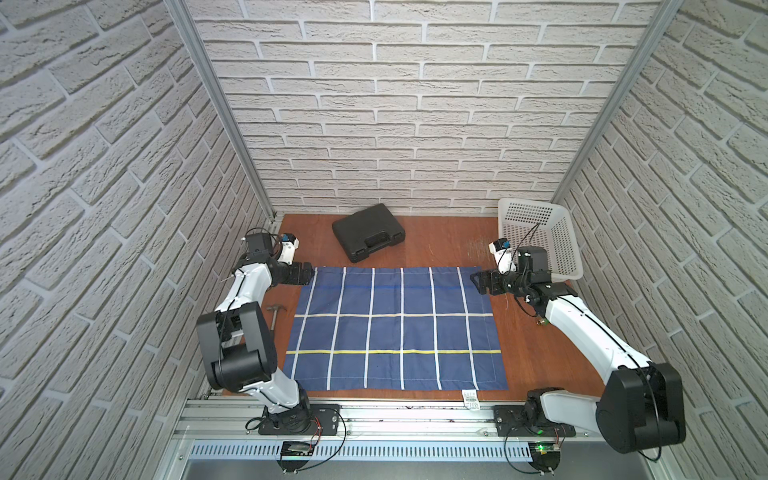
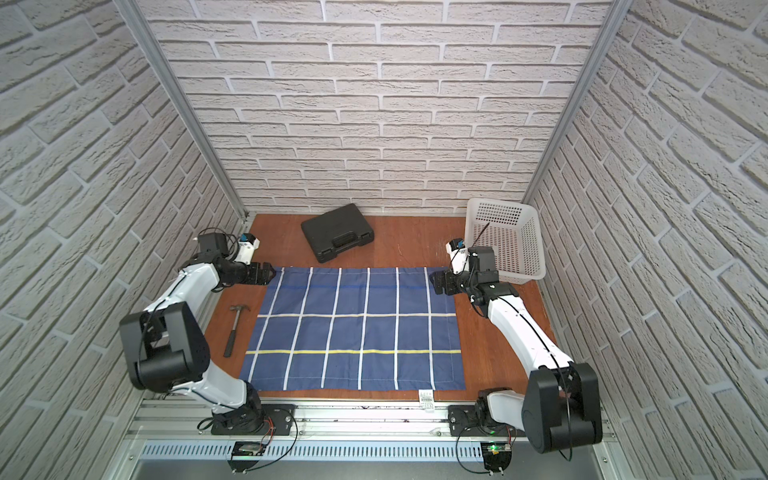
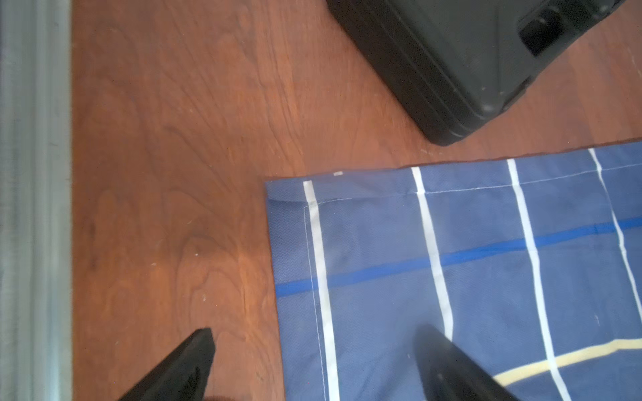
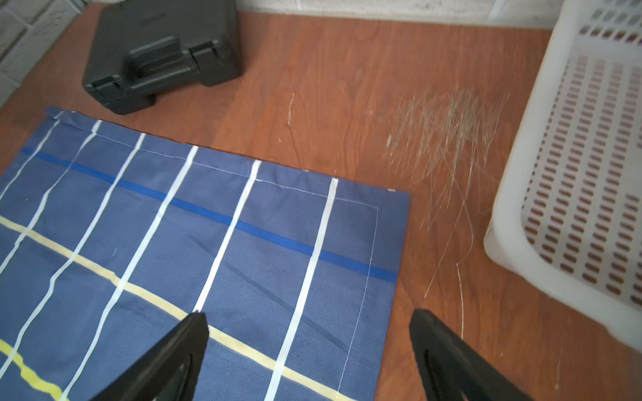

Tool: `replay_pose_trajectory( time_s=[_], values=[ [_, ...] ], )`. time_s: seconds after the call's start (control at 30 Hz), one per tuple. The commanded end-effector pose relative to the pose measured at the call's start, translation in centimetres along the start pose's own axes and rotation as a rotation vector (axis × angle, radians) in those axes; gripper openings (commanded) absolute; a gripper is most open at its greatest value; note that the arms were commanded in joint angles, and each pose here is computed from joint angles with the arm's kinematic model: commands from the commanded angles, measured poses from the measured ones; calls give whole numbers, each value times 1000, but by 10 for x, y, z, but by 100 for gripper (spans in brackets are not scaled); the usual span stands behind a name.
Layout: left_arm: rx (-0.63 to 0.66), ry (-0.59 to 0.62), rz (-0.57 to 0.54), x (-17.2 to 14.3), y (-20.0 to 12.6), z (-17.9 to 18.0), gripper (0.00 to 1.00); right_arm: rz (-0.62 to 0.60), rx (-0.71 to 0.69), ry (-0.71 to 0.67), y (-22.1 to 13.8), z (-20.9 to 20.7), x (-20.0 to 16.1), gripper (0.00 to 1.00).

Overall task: Roll up the pillowcase
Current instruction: Fold the pillowcase at the center of the board.

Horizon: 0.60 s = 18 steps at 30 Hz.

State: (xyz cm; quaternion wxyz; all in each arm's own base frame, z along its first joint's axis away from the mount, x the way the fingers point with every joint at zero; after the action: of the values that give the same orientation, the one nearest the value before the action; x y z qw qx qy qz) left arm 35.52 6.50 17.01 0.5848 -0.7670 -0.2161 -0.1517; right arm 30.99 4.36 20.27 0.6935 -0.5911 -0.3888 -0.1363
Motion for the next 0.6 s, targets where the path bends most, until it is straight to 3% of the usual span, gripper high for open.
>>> replay_pose_trajectory(
  time_s=[0.0, 0.13, 0.57],
  values=[
    [-39, 13, 91, -2, 13, 1, 91, 63, -89, 96, 11, -7, 3, 95],
    [-31, 35, 152, 6, 32, 1, 89, 97, -142, 124, 28, -13, 13, 93],
    [35, 116, 207, 39, 80, 5, 77, 228, -235, 178, 95, -32, 19, 90]
  ],
)
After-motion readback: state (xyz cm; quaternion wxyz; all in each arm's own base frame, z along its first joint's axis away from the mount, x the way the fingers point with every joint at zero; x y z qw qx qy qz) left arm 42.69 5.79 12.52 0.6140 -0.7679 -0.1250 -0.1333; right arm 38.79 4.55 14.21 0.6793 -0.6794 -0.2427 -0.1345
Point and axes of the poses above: each gripper's point midway between its finger pads, its own y axis out along the fingers, its own z axis along the line the jaws close on, x = y × z, the point moved 8 cm from there along -y, back along the fingers, and after that the axes turned 14 degrees about -y, right-handed, at the moved point
